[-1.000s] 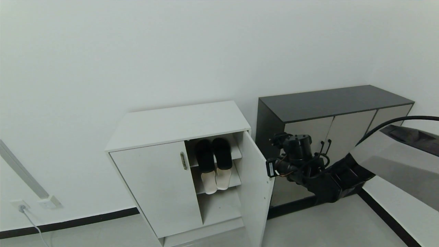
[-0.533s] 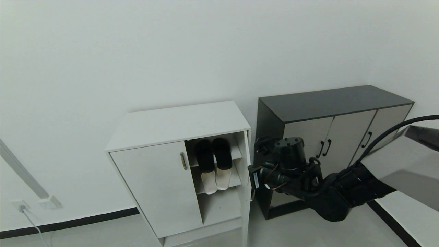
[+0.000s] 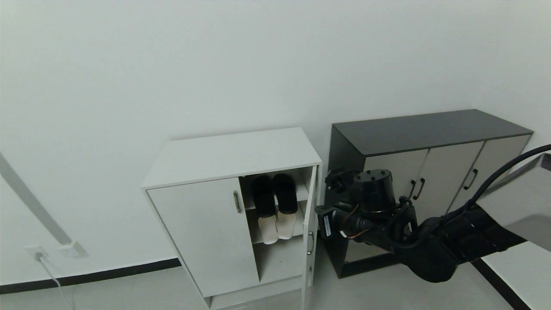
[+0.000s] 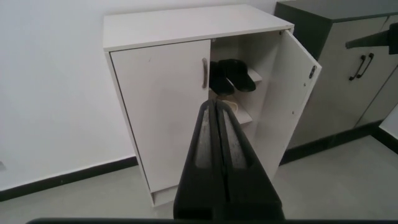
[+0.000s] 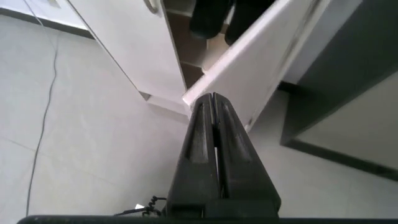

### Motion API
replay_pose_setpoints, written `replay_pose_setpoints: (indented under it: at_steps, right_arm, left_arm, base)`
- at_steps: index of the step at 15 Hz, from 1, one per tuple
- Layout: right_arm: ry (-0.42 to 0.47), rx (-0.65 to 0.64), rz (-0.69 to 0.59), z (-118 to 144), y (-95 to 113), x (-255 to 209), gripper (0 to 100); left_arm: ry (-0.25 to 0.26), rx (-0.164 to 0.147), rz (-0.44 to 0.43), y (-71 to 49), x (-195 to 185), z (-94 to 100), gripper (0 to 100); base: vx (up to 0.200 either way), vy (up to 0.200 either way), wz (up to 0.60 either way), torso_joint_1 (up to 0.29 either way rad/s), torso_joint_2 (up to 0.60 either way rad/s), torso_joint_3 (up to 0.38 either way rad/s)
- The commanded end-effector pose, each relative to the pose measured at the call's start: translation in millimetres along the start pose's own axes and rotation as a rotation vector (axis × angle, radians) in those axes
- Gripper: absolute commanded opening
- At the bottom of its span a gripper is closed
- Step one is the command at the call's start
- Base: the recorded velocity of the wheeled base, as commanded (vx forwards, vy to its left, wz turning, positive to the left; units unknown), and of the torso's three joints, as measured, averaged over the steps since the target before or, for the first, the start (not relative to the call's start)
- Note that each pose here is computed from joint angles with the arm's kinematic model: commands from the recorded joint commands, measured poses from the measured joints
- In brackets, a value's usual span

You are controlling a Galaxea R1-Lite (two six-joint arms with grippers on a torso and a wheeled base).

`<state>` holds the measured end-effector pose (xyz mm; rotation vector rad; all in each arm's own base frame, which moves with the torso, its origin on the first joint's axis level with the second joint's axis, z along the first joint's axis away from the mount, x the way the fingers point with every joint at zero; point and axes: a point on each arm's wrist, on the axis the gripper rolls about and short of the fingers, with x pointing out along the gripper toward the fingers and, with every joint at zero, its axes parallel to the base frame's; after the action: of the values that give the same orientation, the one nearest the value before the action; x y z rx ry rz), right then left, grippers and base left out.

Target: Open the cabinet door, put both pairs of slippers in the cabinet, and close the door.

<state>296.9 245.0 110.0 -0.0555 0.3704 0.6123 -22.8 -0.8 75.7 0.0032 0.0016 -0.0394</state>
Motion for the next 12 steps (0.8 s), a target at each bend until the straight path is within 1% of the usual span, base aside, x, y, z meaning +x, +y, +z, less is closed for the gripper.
replay_pose_setpoints:
  at_steps: [1,2,4,6,7,9,10,12]
  right_arm:
    - [0.002,0.0,0.001,-0.3,0.0,-1.1,0]
    - [0.006,0.0,0.001,-1.0,-0.1,-2.2,0]
    - [0.014,-0.005,-0.005,-3.7,-2.2,-3.2,0]
    - [0.015,-0.036,-0.02,-5.5,-7.3,-7.5,0]
    - [0.021,-0.07,-0.036,-7.5,-11.3,-14.6,0]
    - [0.02,-0.076,-0.056,-4.0,-18.7,-28.5,0]
    - [0.038,-0.086,-0.078,-5.3,-22.4,-34.4,0]
    - [0.123,-0.13,-0.183,-13.7,-33.1,-47.2,0]
  left_arm:
    - [0.001,0.0,-0.001,0.0,0.1,0.1,0]
    - [0.001,0.0,-0.001,0.0,0.1,0.1,0]
    - [0.001,0.0,-0.001,0.0,0.1,0.1,0]
    - [0.001,0.0,-0.001,0.0,0.1,0.1,0]
    - [0.001,0.0,-0.001,0.0,0.1,0.1,0]
    - [0.001,0.0,-0.001,0.0,0.1,0.1,0]
    - [0.001,0.0,-0.001,0.0,0.1,0.1,0]
    - [0.001,0.0,-0.001,0.0,0.1,0.1,0]
  base:
    - [0.0,0.0,0.6,0.007,0.0,0.002]
    - [0.0,0.0,0.6,0.017,0.01,-0.007]
    - [0.0,0.0,0.0,0.0,0.0,0.0]
    - [0.0,0.0,0.0,0.0,0.0,0.0]
    - [0.0,0.0,0.0,0.0,0.0,0.0]
    - [0.0,0.0,0.0,0.0,0.0,0.0]
    - [0.0,0.0,0.0,0.0,0.0,0.0]
    - [0.0,0.0,0.0,0.0,0.0,0.0]
